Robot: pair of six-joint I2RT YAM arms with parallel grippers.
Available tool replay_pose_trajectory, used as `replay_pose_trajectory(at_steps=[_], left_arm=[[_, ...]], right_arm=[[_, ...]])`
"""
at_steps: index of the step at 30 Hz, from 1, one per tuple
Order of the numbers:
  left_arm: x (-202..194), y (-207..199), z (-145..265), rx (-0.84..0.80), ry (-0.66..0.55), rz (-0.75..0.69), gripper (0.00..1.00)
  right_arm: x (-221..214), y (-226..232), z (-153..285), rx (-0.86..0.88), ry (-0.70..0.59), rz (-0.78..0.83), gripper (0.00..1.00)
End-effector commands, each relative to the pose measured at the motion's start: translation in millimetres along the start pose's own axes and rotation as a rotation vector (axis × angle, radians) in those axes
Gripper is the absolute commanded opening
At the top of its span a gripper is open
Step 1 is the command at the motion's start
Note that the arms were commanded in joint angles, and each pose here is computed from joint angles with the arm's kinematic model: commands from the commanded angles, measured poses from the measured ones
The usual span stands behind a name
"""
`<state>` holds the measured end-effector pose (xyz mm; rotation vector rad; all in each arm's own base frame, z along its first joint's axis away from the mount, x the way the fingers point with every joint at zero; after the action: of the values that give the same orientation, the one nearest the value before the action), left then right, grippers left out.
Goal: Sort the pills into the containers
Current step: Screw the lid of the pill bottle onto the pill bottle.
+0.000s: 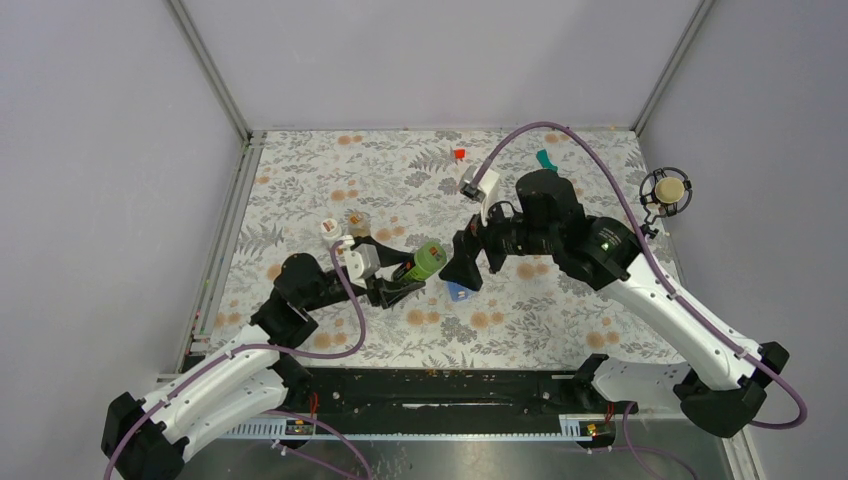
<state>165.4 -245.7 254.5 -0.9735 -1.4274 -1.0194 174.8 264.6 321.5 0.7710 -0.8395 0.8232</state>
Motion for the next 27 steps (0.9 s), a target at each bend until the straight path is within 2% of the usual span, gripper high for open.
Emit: replay_pose_trajectory(at_steps=[1, 9, 17, 27], left_arm=[[28, -6, 0, -0.043, -0.087, -0.059, 0.00], [30, -16, 0, -0.109, -0.086, -0.061, 0.00], [33, -18, 0, -0.126, -0.094, -0.068, 0.00], [35, -17, 1, -0.116, -0.104, -0.082, 0.00]], right_arm=[[1, 33, 9, 0.244, 0.014, 0.138, 1.00], [9, 22, -7, 0.215, 0.057, 0.143, 0.99], [22, 13, -21, 0.165, 0.049, 0.107, 0.96], [27, -19, -38, -0.043, 0.052, -0.016, 0.95]])
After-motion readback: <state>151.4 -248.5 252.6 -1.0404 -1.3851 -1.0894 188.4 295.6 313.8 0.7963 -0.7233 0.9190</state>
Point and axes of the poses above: each gripper's point midway between its finger pads, its own z axis back along the fingers, its own y axis along the line the jaws close on, x = y × z, the point moved 2 cm from there along z, back along the fingers, and after that the axes turned 1 degree about z, right-handed, at the moved point
